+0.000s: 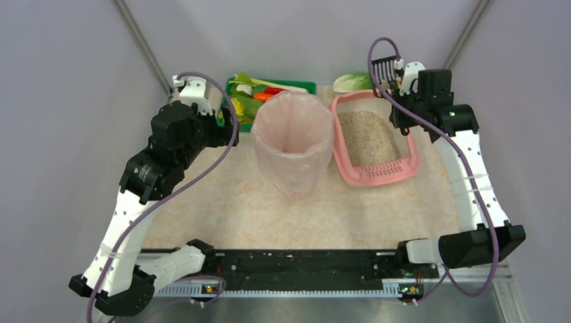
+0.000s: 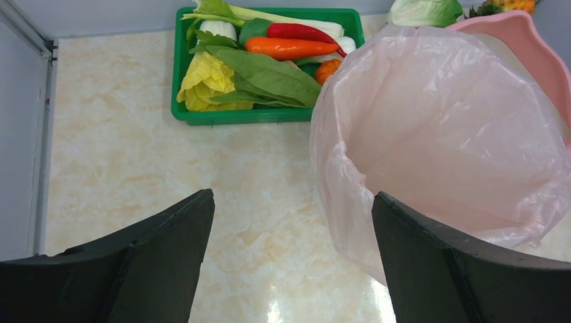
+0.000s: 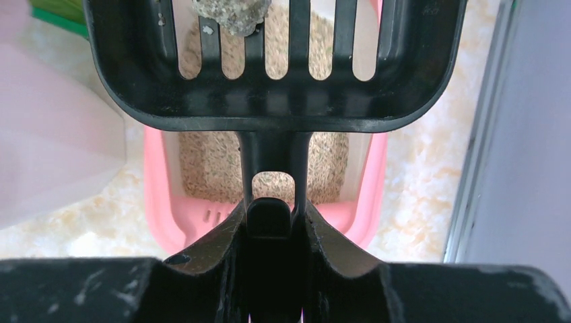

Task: Clean the litter box

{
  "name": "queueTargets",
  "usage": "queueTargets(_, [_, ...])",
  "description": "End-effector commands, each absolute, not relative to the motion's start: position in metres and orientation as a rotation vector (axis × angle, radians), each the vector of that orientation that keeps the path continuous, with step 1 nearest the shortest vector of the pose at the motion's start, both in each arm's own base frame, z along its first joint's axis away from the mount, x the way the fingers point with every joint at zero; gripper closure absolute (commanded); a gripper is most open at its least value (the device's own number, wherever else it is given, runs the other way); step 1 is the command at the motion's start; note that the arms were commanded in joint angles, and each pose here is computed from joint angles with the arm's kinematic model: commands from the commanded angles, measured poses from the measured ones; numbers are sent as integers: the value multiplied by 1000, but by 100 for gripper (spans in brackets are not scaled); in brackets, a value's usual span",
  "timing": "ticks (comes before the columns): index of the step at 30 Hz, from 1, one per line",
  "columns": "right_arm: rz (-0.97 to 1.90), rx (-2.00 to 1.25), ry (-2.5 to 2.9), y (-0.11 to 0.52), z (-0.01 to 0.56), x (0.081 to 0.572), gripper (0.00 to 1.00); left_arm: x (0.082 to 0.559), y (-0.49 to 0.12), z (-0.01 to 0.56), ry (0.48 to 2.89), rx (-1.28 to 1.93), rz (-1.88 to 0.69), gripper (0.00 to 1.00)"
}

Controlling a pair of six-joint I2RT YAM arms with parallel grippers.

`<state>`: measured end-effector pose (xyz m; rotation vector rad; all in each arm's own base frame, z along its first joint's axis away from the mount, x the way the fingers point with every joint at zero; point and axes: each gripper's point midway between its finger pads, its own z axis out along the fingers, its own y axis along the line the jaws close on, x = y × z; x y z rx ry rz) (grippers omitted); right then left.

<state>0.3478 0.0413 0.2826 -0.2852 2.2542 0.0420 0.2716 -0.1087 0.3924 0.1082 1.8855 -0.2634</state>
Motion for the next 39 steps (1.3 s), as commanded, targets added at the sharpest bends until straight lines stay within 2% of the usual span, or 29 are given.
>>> queueTargets(1, [-15,-351,2201,54,325,342,100,274,-105,396,1857,64,-263,8])
queueTargets(16, [-71,-650,2139,151,359,335,100,275,-105,354,1952,-17,-264,7])
queueTargets(27, [-465,-956,1972,198,348,321,100,270,-83,345,1946,-131,-188,7])
queueTargets(39, [-903,-1055,1604,201,362,307,100,269,-78,338,1929,-175,-203,7])
